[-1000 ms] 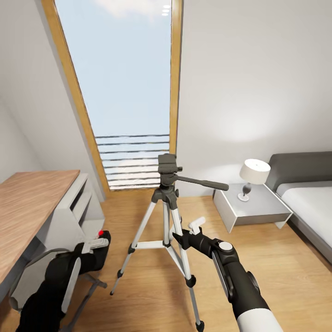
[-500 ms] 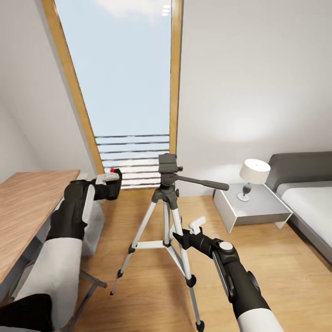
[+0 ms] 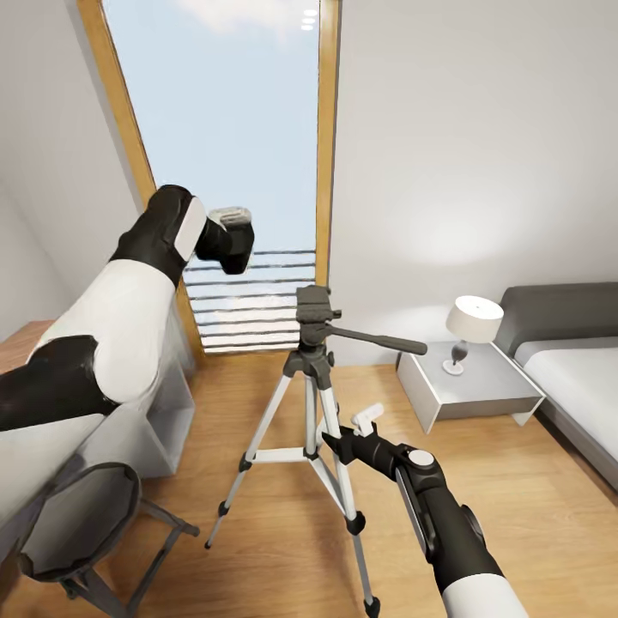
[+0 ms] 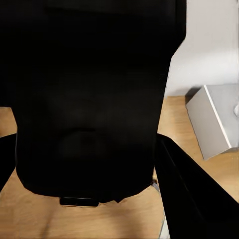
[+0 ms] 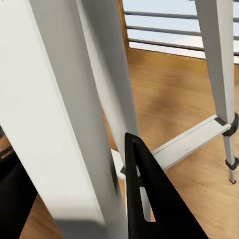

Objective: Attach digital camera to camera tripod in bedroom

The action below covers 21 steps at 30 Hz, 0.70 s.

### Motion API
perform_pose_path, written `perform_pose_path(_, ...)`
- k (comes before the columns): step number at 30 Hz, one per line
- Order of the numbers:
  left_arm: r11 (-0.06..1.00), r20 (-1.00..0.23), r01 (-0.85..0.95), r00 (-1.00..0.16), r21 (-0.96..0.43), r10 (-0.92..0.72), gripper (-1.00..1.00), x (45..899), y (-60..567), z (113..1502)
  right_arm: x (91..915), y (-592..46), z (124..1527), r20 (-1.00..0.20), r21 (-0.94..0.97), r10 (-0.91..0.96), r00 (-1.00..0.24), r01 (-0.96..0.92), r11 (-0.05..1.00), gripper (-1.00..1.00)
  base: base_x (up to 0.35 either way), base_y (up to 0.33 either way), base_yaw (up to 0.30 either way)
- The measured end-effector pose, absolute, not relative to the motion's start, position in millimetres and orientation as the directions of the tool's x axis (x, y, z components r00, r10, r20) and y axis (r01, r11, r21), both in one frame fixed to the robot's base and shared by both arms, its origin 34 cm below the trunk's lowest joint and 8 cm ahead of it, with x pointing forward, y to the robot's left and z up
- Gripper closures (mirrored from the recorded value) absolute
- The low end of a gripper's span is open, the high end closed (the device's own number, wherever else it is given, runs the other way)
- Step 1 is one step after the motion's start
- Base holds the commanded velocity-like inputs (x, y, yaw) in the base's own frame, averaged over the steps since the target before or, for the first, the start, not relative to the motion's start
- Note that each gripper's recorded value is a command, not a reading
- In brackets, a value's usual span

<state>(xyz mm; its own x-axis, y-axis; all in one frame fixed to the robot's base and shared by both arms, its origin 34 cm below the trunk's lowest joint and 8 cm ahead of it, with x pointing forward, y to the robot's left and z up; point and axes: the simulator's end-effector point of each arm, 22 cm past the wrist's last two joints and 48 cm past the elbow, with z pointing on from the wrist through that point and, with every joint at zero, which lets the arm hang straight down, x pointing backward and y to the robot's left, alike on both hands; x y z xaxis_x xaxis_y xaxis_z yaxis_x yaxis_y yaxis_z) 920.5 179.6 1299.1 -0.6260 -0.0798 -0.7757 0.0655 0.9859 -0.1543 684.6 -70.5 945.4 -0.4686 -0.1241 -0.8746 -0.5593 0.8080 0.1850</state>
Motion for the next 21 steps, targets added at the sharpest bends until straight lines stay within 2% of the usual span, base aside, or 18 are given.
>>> perform_pose_path(7, 0.983, -0.839, 0.086, -0.536, -0.161, -0.090, 1.00, 924.2, 167.9, 1388.1, 684.3, -70.4, 945.2, -0.875, 0.186, -0.124, -0.469, -0.559, 0.808, 1.00, 0.000, 0.000, 0.000)
perform_pose_path(11, 0.976, -0.848, 0.119, -0.522, -0.181, -0.093, 1.00, 921.6, 147.8, 1400.8, 684.5, -70.3, 945.2, -0.874, 0.187, -0.123, -0.469, -0.559, 0.808, 1.00, 0.000, 0.000, 0.000)
perform_pose_path(21, 0.918, -0.753, 0.196, -0.642, -0.344, -0.145, 1.00, 911.5, 95.0, 1359.5, 684.5, -70.2, 945.2, -0.874, 0.187, -0.123, -0.470, -0.559, 0.808, 1.00, 0.000, 0.000, 0.000)
